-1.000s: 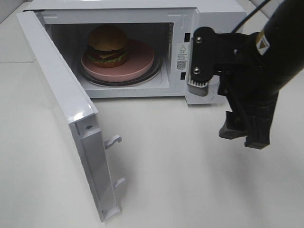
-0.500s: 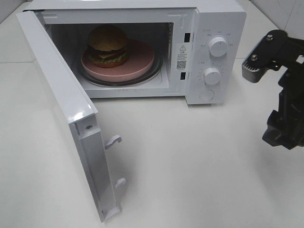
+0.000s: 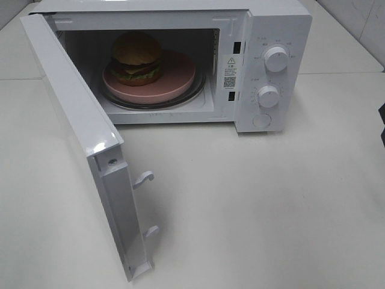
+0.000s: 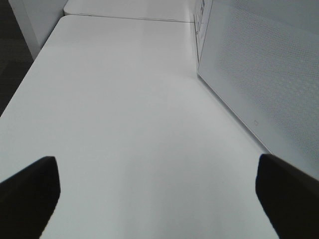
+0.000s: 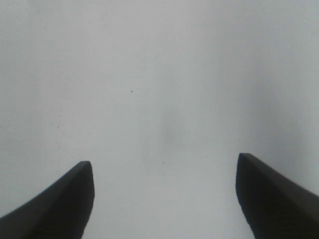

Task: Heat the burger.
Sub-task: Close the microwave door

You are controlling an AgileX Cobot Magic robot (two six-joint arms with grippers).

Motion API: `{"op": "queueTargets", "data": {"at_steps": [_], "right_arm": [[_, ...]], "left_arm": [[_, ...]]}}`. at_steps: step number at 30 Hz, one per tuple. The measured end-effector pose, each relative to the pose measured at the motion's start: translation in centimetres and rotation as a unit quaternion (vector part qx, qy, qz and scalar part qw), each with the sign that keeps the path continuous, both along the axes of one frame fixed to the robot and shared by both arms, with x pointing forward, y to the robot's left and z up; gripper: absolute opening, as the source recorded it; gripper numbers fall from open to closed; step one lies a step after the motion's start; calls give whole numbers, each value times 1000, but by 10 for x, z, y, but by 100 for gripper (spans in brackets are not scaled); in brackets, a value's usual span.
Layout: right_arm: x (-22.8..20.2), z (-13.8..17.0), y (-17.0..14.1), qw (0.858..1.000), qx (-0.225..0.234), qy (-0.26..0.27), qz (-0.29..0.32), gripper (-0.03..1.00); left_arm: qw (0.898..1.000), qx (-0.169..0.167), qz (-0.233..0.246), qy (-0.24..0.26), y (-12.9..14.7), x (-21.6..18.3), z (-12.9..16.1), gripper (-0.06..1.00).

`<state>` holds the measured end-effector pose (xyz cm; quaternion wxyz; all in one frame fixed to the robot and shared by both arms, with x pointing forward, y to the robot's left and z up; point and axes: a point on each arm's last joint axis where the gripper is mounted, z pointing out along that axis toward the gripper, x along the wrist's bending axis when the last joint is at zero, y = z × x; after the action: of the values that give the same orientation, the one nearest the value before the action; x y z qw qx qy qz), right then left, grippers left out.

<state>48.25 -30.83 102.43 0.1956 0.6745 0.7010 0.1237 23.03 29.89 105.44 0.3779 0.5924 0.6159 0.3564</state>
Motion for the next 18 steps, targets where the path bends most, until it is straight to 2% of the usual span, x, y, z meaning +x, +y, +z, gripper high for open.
{"op": "queueTargets", "data": {"at_steps": [6,9,18], "right_arm": [[-10,-2,-1,999,-3,39,-3,76],[-20,0,-1,999,-1,38,-8,76],[-92,22,0,998,12,-48,-33,76]], "left_arm": [[1000,0,0,0,0,0,0,99],[1000,0,0,0,0,0,0,99],[1000,0,0,0,0,0,0,99]]}}
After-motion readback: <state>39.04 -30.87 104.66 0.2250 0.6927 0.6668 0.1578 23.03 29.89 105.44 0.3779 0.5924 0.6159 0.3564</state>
